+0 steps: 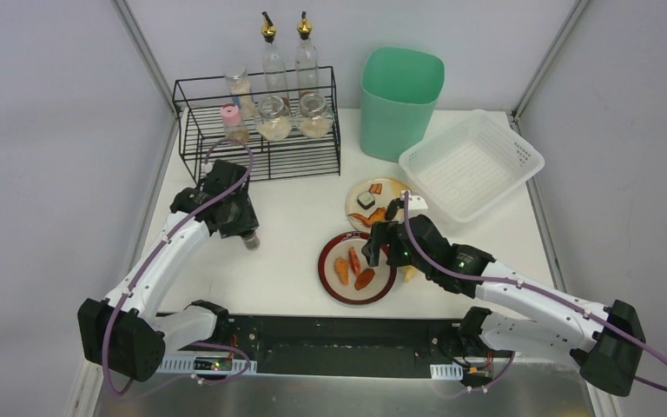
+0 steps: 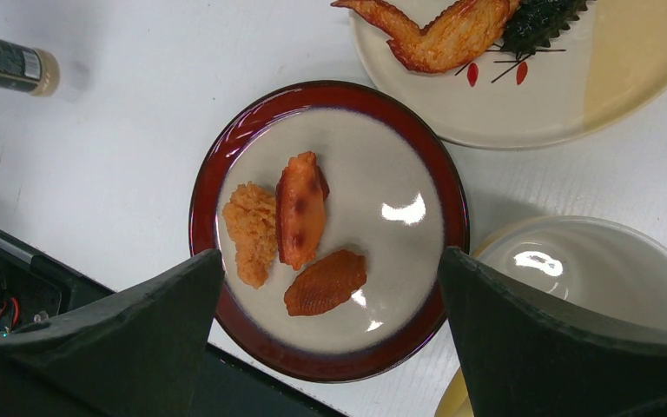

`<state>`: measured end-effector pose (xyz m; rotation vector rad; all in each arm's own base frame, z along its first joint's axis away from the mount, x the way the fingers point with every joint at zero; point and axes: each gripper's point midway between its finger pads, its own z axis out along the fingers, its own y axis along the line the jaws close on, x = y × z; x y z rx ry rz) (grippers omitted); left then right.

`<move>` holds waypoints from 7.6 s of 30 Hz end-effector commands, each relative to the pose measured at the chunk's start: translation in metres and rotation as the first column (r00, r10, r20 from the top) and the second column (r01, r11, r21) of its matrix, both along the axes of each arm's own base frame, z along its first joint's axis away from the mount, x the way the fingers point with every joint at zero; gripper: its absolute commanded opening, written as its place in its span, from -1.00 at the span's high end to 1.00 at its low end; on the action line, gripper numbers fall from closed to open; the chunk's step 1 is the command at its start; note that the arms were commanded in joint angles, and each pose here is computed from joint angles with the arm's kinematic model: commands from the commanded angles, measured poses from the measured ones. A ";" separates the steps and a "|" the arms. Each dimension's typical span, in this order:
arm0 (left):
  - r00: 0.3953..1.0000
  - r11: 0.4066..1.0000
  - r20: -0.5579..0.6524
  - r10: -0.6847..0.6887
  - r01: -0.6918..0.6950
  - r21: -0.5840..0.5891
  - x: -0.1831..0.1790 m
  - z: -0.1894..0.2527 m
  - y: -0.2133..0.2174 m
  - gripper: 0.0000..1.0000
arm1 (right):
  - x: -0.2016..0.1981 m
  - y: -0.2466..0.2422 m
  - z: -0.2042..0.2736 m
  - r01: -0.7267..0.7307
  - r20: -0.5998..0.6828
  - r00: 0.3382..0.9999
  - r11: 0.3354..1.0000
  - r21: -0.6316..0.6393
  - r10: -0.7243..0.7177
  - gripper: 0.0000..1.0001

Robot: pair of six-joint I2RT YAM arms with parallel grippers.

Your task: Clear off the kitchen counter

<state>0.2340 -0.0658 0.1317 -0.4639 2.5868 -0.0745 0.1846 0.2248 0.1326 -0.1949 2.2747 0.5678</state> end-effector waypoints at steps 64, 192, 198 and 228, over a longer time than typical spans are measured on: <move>0.889 0.921 0.242 0.389 -0.379 -0.091 0.233 0.137 0.134 1.00 | 0.000 0.004 0.018 -0.011 0.033 0.999 0.999 0.041 0.010 -0.98; 0.895 0.828 0.114 -0.431 0.443 -0.344 -0.026 -0.035 -0.143 -0.61 | -0.025 -0.078 -0.041 0.410 -0.197 0.866 0.878 -0.246 -0.459 -0.15; 0.893 0.825 0.119 -0.433 0.446 -0.346 -0.025 -0.036 -0.143 -0.61 | -0.027 -0.084 -0.045 0.418 -0.189 0.858 0.864 -0.280 -0.477 0.21; 0.891 0.819 0.107 -0.441 0.448 -0.358 -0.026 -0.039 -0.146 -0.61 | 0.042 -0.101 0.121 0.450 0.170 0.893 0.854 -0.261 -0.418 1.00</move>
